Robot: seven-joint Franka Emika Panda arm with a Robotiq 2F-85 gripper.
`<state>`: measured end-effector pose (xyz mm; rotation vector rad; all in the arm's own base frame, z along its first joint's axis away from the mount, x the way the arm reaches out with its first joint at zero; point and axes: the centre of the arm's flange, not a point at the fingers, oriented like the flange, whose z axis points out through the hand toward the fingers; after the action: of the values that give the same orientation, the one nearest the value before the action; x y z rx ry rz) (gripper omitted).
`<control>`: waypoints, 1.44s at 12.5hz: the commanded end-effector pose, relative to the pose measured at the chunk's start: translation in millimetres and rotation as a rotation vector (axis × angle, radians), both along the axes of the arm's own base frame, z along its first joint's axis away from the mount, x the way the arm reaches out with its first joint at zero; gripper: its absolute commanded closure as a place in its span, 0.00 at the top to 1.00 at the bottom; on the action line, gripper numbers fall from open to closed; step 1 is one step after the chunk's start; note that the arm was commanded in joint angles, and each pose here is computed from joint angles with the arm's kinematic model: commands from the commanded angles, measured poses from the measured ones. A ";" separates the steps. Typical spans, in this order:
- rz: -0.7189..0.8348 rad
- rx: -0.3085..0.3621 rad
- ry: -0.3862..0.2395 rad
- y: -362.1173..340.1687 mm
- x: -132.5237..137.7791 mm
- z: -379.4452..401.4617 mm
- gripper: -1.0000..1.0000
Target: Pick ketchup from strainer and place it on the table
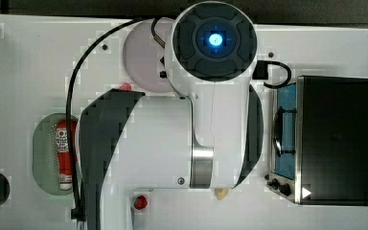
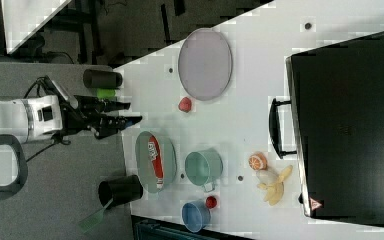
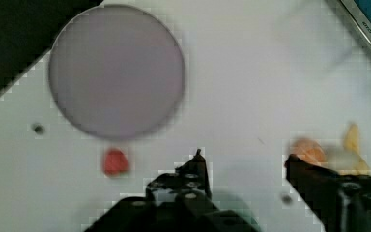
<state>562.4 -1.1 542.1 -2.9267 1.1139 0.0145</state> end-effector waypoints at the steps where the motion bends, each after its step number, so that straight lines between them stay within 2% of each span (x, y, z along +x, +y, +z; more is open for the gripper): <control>1: -0.123 -0.003 0.032 -10.8 -91.9 66.2 0.79; 3: -0.096 -0.006 0.037 3.1 -90.1 63.6 1.00; 6: 0.001 -0.023 0.039 54.0 -85.2 54.8 1.00; 12: 0.279 -0.032 -0.055 202.9 -81.6 24.7 1.00; 15: 0.430 -0.016 -0.037 279.0 -96.3 -8.4 1.00; 18: 0.556 0.010 0.026 337.6 -117.0 -49.2 1.00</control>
<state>441.1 332.5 487.7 -3.1477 0.2024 0.0795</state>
